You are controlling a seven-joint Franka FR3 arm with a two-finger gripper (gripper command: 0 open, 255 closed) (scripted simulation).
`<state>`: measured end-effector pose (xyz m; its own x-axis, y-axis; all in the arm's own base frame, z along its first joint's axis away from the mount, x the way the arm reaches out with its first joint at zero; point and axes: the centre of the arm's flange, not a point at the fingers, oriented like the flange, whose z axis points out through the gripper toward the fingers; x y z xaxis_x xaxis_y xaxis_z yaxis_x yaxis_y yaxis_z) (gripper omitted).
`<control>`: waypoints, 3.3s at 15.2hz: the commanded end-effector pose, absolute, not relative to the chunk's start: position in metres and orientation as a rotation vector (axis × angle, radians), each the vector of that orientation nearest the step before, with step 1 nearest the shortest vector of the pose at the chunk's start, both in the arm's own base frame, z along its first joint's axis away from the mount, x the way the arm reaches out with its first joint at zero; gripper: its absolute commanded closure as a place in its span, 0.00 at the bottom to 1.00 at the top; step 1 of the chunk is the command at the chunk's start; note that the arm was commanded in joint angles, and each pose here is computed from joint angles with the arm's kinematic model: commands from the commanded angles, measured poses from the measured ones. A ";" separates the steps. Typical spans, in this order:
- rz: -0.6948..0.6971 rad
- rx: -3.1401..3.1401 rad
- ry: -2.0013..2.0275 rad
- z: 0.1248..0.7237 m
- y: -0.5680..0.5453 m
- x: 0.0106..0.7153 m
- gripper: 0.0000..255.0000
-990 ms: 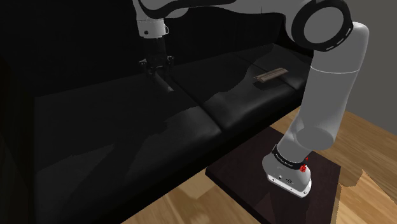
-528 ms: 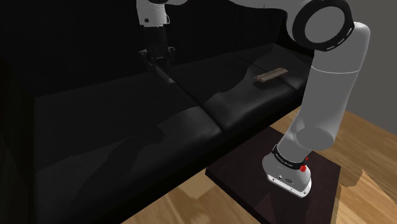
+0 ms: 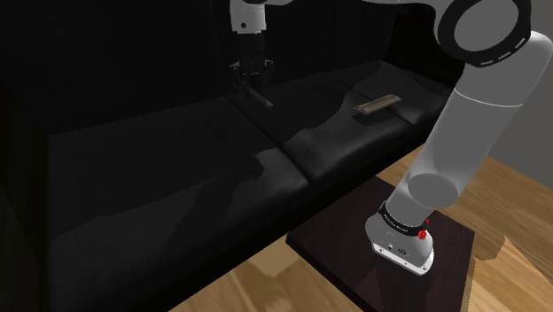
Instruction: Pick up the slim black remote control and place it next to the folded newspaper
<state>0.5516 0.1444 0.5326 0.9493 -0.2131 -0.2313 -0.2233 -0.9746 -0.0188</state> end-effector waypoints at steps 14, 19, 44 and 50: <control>0.355 -3.057 0.340 0.536 -0.048 0.507 1.00; 0.355 -3.057 0.340 0.537 -0.112 0.493 1.00; 0.355 -3.057 0.340 0.458 -0.165 0.481 1.00; 0.355 -3.057 0.340 0.458 -0.165 0.481 0.00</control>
<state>0.4814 -0.1651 0.4580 0.9495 -0.2117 -0.2315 -0.2221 -0.9748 -0.0196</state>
